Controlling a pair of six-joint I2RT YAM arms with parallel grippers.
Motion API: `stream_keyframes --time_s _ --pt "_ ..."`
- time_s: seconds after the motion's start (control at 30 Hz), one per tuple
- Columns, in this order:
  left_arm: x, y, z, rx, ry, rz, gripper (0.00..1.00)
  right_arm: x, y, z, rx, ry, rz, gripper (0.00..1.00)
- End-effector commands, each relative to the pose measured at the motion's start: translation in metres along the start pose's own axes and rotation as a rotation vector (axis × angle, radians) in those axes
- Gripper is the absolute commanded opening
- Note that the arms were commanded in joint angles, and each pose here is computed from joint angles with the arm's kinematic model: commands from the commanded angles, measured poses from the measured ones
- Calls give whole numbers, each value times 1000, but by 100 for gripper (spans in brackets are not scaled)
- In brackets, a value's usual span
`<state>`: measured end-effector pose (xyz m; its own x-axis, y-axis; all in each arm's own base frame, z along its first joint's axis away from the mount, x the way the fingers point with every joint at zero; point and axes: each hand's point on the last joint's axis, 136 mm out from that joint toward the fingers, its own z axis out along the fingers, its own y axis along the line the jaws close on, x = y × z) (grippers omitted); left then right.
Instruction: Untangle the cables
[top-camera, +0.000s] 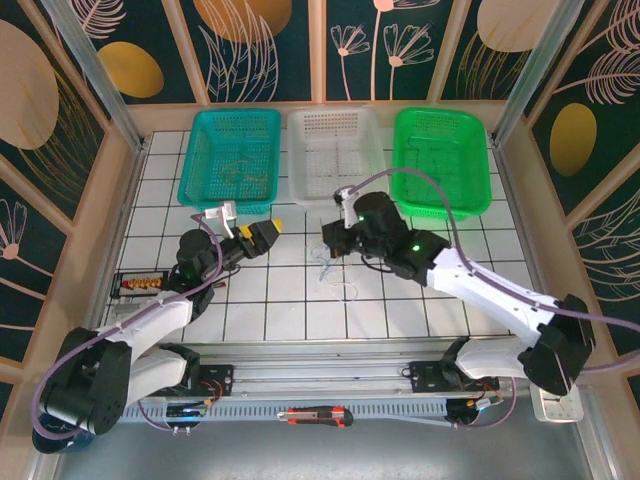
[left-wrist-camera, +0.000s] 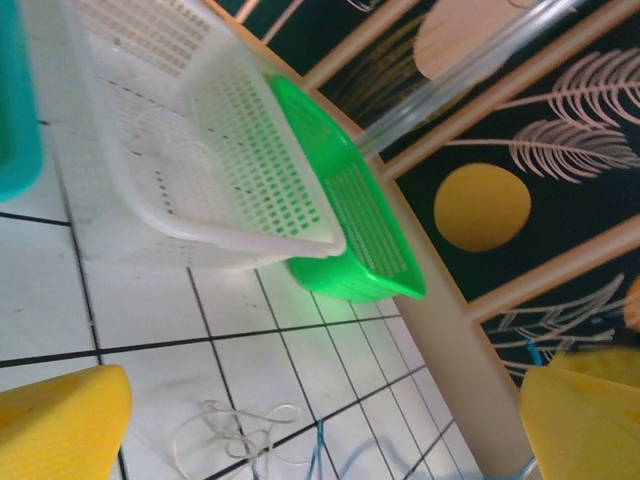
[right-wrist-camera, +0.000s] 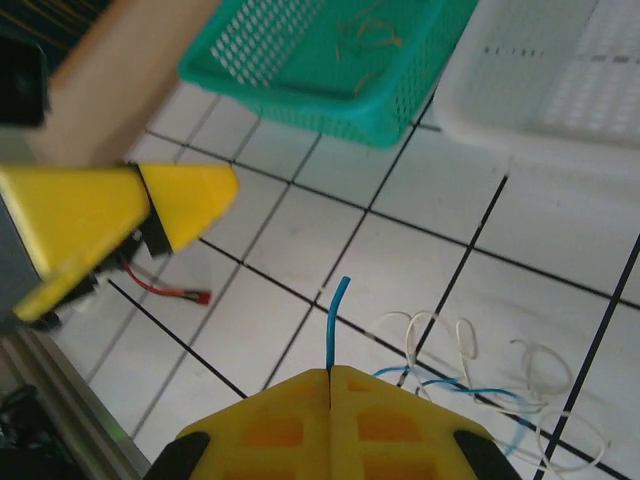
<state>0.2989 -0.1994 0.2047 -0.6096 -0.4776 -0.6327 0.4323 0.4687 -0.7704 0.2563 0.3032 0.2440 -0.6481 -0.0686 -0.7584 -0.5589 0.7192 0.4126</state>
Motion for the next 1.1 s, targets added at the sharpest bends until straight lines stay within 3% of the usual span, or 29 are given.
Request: stream_keyframes --time_s 0.0,0.27,0.73,1.07 --pt "7 -31 4 116 33 119 99 -21 6 -16 -70 -61 56 0" --pt "41 -61 23 185 115 299 99 -34 8 -30 -114 -100 94 0" --pt "63 -108 66 261 139 503 98 -36 22 -39 -194 -111 132 0" --pt "61 -117 88 293 116 515 80 -51 41 -51 -275 -142 142 0"
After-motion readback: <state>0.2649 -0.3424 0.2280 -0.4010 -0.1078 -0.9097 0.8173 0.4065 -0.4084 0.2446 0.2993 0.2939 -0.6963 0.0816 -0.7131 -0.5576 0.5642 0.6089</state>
